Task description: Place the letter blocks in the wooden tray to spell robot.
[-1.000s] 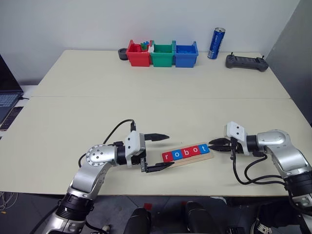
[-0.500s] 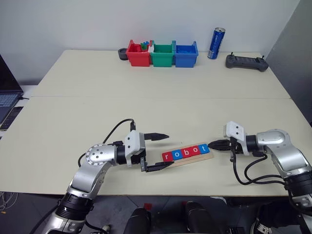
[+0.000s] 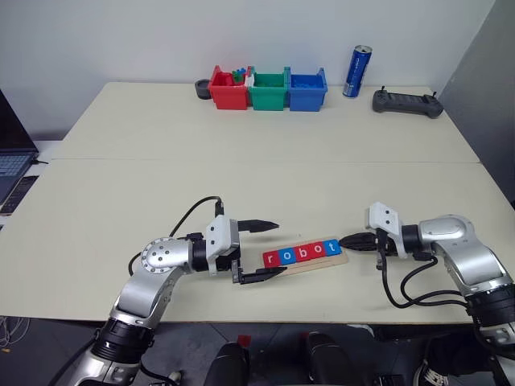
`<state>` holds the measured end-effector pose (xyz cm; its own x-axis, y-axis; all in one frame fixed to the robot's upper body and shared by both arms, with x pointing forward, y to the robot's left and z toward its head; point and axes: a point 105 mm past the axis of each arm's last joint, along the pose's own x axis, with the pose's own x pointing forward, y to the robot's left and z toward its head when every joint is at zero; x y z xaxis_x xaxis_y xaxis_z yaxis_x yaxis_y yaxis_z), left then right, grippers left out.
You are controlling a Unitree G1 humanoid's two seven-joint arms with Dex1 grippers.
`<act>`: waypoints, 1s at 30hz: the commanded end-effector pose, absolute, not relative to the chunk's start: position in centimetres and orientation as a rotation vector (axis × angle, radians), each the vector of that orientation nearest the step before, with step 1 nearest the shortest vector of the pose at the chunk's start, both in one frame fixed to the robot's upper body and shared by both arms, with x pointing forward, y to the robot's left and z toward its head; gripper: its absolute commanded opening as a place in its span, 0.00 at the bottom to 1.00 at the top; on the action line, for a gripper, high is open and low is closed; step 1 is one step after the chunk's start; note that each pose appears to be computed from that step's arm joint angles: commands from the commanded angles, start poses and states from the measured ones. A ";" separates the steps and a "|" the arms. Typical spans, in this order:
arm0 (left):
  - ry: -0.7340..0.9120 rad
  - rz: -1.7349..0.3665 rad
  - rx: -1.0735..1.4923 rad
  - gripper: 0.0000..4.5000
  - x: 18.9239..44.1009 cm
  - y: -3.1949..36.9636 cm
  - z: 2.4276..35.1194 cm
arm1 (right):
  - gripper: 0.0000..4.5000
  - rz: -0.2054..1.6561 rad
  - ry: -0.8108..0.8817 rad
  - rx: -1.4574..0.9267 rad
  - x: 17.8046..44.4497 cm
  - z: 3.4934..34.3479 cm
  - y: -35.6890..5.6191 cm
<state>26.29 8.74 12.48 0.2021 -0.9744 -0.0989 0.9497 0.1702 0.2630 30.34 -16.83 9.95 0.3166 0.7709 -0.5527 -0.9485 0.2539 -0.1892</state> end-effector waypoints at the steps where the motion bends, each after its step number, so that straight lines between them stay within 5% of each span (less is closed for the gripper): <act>1: -0.092 -1.348 0.329 1.00 26.4 9.2 12.8 | 0.09 1.226 0.331 -0.568 29.9 12.6 -17.3; 13: -0.045 -1.289 0.383 1.00 26.0 10.4 11.4 | 0.99 1.277 0.315 -0.525 27.6 13.6 -16.8; 30: -0.027 -1.287 0.383 1.00 25.4 11.0 11.1 | 0.99 1.255 0.299 -0.486 27.6 13.5 -16.3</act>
